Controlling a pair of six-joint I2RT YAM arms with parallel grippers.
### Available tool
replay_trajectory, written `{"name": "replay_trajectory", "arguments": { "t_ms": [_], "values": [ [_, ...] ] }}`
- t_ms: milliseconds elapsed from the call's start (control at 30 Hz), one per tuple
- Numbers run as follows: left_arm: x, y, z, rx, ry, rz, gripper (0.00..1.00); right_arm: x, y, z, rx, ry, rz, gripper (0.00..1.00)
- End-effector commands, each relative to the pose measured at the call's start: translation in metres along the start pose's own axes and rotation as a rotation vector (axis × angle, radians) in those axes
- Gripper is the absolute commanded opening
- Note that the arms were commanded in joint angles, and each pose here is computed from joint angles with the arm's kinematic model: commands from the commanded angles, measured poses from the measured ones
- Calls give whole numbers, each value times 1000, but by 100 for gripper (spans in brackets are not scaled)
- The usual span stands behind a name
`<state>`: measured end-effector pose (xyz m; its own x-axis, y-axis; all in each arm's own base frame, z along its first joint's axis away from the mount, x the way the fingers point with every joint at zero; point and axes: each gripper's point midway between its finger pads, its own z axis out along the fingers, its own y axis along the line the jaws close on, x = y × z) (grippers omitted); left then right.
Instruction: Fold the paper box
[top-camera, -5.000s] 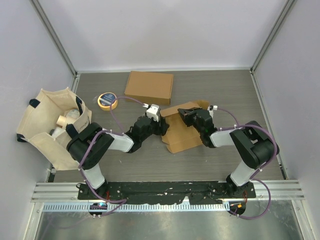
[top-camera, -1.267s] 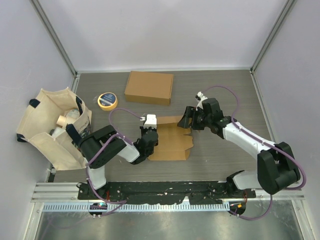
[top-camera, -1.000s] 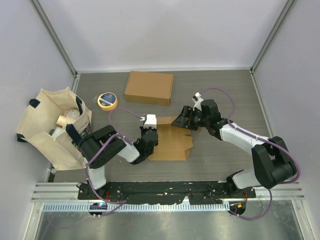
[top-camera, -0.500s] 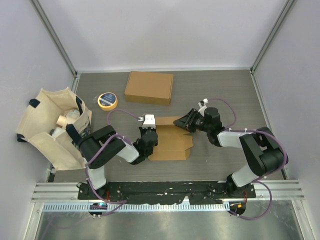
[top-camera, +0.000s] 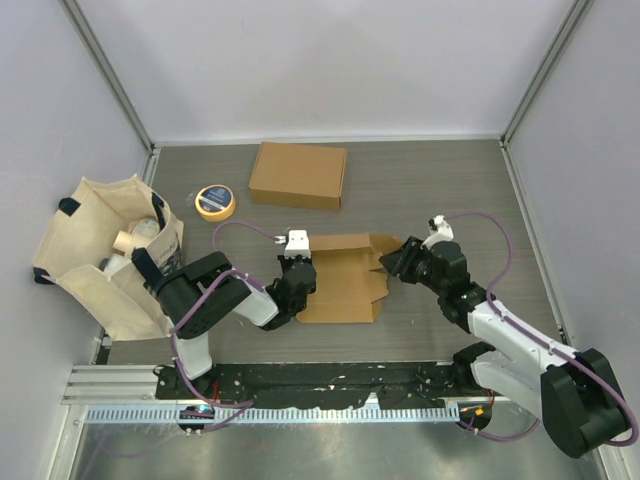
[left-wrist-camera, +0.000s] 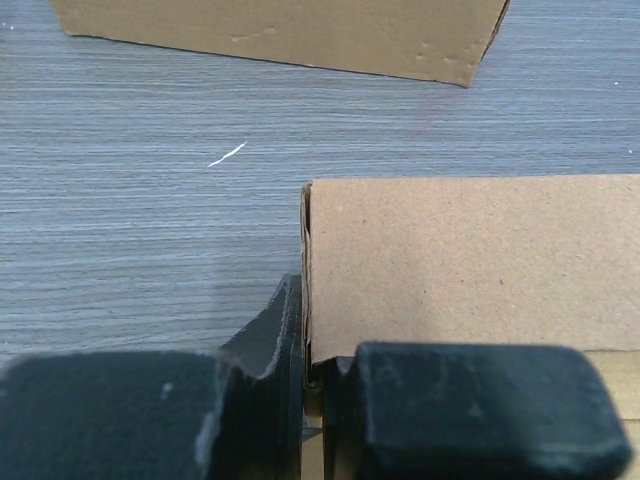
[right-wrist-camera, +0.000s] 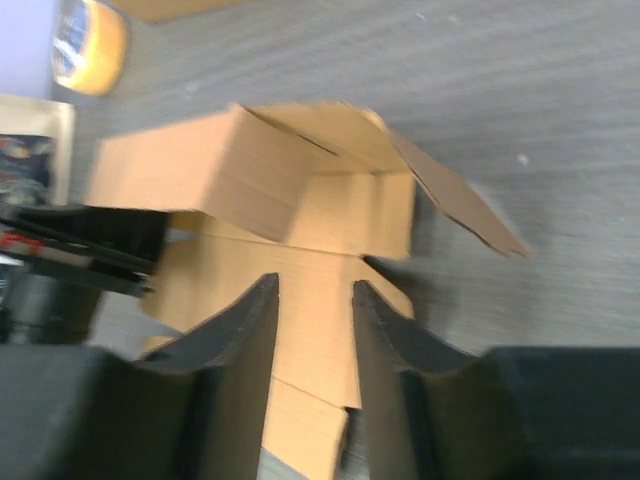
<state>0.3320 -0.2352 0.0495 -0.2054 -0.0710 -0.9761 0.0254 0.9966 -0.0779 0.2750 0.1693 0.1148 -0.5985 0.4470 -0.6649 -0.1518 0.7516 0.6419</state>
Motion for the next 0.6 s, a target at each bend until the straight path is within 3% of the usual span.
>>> {"name": "replay_trajectory", "arguments": {
  "t_ms": [0,100,200,567],
  "values": [
    [5,6,-3,-20,18,12,0,14,-48,-1,229,-29,-89,29],
    [4,4,-2,-18,18,16,0,14,-44,9,276,-18,-202,12],
    [3,5,-1,-24,16,19,0,2,-52,17,402,-65,-288,1],
    [4,3,-4,-20,21,43,0,4,-56,54,425,-72,-321,1]
  ]
}}
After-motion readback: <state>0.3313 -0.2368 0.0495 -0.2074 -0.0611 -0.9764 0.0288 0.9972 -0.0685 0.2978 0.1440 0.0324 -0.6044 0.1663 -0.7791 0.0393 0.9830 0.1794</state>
